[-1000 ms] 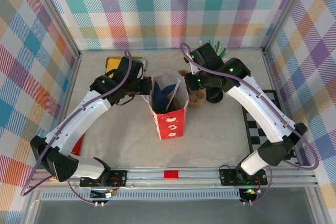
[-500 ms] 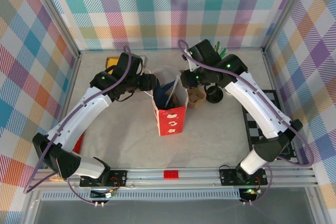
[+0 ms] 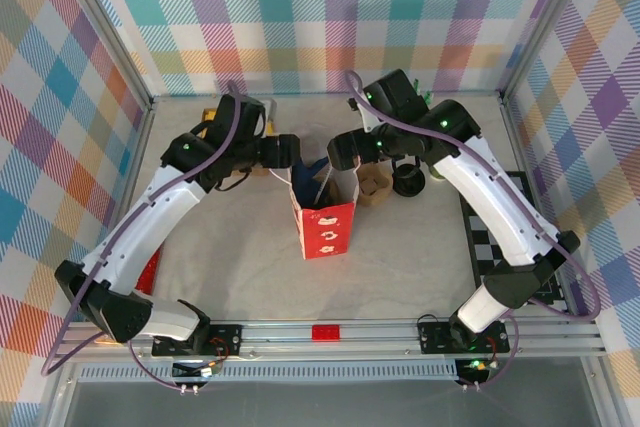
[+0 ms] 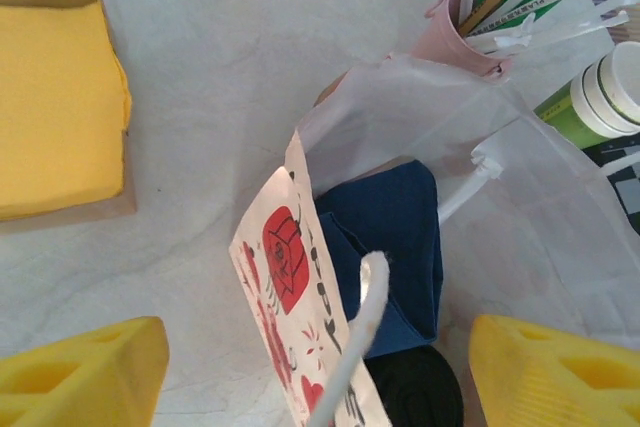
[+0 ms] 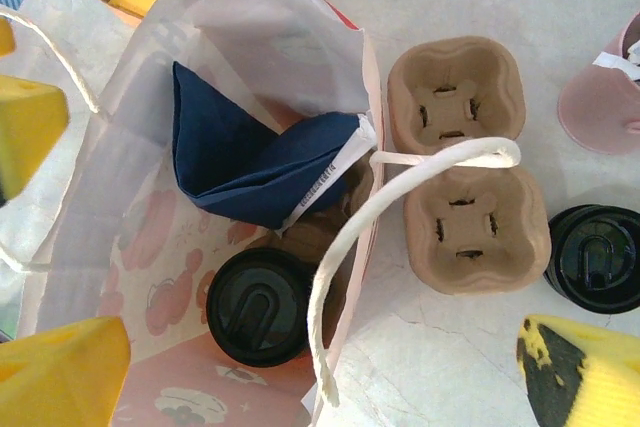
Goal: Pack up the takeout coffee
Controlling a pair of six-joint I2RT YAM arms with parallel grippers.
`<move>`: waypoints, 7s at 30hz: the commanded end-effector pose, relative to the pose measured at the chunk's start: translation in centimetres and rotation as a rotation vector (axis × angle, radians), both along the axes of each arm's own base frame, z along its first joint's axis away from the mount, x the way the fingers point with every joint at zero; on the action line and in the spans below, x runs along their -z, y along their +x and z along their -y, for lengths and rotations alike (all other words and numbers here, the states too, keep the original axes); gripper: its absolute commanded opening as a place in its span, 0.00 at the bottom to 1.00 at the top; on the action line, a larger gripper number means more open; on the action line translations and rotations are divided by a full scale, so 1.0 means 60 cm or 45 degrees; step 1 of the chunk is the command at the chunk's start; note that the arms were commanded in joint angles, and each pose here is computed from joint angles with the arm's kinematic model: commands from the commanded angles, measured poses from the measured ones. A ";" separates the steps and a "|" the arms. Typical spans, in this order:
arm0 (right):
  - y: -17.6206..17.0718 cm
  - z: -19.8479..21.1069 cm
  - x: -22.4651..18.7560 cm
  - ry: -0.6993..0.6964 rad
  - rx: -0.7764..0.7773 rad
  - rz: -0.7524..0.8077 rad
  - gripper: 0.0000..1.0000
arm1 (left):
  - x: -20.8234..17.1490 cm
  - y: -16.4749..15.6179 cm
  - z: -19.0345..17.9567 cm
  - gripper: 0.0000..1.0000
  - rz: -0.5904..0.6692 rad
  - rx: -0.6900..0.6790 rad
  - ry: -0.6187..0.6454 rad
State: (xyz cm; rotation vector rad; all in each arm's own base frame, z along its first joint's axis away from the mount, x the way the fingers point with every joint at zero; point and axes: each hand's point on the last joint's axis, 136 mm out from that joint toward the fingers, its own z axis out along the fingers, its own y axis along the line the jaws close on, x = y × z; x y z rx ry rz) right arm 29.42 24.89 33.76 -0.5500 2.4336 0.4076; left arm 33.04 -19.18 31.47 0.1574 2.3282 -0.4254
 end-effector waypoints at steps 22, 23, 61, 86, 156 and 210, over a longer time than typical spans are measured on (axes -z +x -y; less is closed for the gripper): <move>-0.071 0.138 -0.125 0.056 0.121 0.465 0.99 | -0.147 -0.118 -0.177 0.95 0.631 -0.276 0.010; -0.073 0.145 -0.127 0.059 0.123 0.502 0.99 | -0.143 -0.120 -0.183 0.95 0.639 -0.293 0.026; -0.069 0.236 0.137 -0.102 0.321 0.791 0.99 | 0.098 -0.165 -0.315 1.00 0.660 -0.667 0.344; -0.076 0.324 0.287 -0.162 0.596 0.672 0.99 | 0.233 -0.154 -0.331 1.00 0.607 -0.759 0.457; -0.005 0.376 0.339 -0.141 0.745 0.858 0.99 | 0.263 -0.140 -0.350 1.00 0.771 -0.852 0.476; 0.049 0.390 0.335 -0.117 0.786 0.925 0.99 | 0.290 -0.047 -0.374 1.00 0.744 -0.925 0.373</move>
